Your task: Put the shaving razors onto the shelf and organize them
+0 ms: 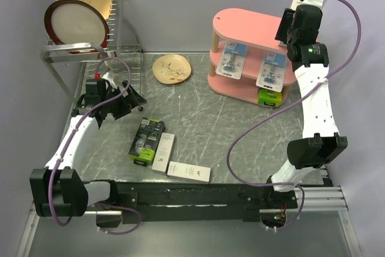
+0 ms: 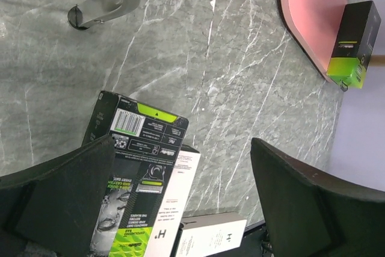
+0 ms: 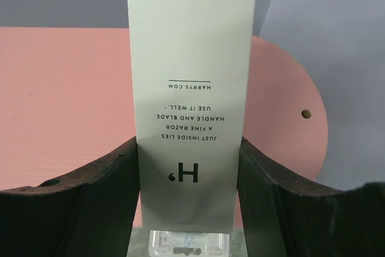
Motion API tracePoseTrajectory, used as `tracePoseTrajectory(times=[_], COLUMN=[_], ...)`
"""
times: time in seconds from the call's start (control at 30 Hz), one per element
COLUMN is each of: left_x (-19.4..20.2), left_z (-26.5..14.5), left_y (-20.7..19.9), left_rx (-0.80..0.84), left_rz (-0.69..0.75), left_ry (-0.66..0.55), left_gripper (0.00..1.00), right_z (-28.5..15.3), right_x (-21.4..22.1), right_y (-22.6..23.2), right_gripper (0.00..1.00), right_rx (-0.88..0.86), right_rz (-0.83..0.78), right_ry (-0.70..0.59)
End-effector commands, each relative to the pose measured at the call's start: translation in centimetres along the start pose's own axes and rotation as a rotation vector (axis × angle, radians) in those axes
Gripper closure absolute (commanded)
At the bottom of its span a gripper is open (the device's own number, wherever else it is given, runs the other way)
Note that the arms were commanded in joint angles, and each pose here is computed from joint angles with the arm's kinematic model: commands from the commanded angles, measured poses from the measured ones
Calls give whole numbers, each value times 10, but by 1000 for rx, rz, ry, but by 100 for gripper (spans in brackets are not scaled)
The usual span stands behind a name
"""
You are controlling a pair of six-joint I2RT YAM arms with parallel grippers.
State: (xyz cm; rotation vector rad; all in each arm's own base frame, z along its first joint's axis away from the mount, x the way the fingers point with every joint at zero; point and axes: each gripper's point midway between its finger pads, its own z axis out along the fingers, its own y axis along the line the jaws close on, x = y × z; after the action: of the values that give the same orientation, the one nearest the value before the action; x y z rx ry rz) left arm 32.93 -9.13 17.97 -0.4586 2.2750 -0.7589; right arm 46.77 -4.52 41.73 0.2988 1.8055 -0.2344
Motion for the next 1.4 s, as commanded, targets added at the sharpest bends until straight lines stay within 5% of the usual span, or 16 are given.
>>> tracePoseTrajectory(times=[0.0, 0.03, 0.07, 0.4, 0.5, 0.63, 0.73, 0.8, 1.03, 1.17, 1.37], left_x=[-4, -2, -1, 1, 5, 22, 33, 37, 24, 21, 29], left_z=[-9, -10, -10, -12, -16, -23, -29, -29, -33, -37, -45], left_y=[-5, -5, -5, -8, -8, -4, -3, 0, 10, 14, 24], left_rx=[16, 18, 18, 36, 39, 46, 60, 57, 41, 34, 14], left_rz=[3, 1, -3, -13, -9, 1, 2, 3, -8, -20, -27], left_ry=[-34, -32, -29, -30, -23, 4, 15, 18, -46, -66, -79], left_gripper=[0, 1, 1, 1, 1, 1, 1, 1, 1, 1, 0], right_z=[-1, -3, -8, -87, -121, -184, -219, -247, -327, -351, -377], right_x=[-17, -20, -28, -86, -93, -72, -6, 62, 282, 326, 383], right_y=[-4, -7, -9, -15, 0, 48, 105, 142, 179, 199, 207], right_gripper=[33, 30, 1, 0, 0, 0, 0, 0, 0, 0, 0], right_rx=[12, 26, 27, -11, -66, -404, -802, -1040, -1477, -1588, -1739], right_rz=[16, 23, 31, 76, -43, -214, -281, -375, -823, -903, -958], right_ry=[-43, -53, -76, -261, -324, -419, -343, -176, 129, 135, 336])
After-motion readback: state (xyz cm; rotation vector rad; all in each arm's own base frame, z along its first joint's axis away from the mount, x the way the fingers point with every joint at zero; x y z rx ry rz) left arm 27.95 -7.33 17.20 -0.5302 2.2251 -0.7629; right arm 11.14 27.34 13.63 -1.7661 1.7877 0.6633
